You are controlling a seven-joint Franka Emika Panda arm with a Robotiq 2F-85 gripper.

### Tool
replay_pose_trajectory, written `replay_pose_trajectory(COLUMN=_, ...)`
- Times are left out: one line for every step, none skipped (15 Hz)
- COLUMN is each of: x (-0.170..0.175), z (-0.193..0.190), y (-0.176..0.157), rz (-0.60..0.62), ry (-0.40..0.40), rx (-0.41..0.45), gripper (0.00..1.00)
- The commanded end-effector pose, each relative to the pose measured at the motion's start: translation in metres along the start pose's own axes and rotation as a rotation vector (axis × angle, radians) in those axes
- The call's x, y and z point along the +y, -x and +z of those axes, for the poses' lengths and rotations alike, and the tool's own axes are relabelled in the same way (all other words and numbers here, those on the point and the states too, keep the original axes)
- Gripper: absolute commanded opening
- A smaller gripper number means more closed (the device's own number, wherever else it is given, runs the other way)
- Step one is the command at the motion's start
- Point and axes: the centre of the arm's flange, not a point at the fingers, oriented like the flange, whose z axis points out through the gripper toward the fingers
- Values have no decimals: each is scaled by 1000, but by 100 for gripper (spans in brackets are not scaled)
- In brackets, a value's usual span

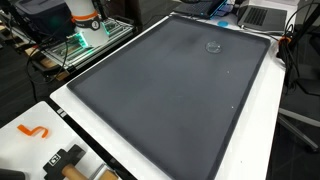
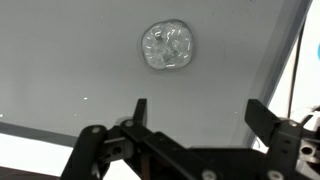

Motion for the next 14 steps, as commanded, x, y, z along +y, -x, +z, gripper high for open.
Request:
replay_pose_trajectory(x=-8, z=3, y=-3, rz=37, ry=82, rx=-25, gripper=100)
replay_pose_trajectory(x=-9, z=3, y=-1, rz=49, ry=100, rx=-24, gripper=100)
replay_pose_trajectory(x=-10, z=3, y=0, rz=53, ry=110, rx=-25, gripper=100)
replay_pose_trajectory(x=-11, z=3, y=1, rz=61, ry=123, rx=-22, gripper=100)
replay_pose_trajectory(x=-12, z=3, y=2, rz=69, ry=137, rx=-18, gripper=100)
replay_pose_trajectory(x=-14, z=3, y=3, rz=75, ry=141, rx=-15, gripper=100)
replay_pose_trajectory(x=-16, z=3, y=4, rz=79, ry=147, rx=-9, gripper=100)
replay_pose_trajectory(x=-17, z=4, y=5, rz=81, ry=149, rx=-6, gripper=100)
replay_pose_trajectory(x=-19, z=4, y=6, rz=84, ry=151, rx=-4, gripper=100)
replay_pose_trajectory(x=-20, z=4, y=7, rz=88, ry=150, rx=-3, gripper=100)
replay_pose_trajectory(x=-22, z=4, y=9, rz=91, ry=153, rx=-1, gripper=100)
replay_pose_trajectory(x=-22, z=5, y=10, rz=95, ry=152, rx=6, gripper=100)
replay_pose_trajectory(x=-23, z=5, y=12, rz=99, ry=148, rx=9, gripper=100)
replay_pose_trajectory(x=-23, z=5, y=15, rz=103, ry=142, rx=13, gripper=100)
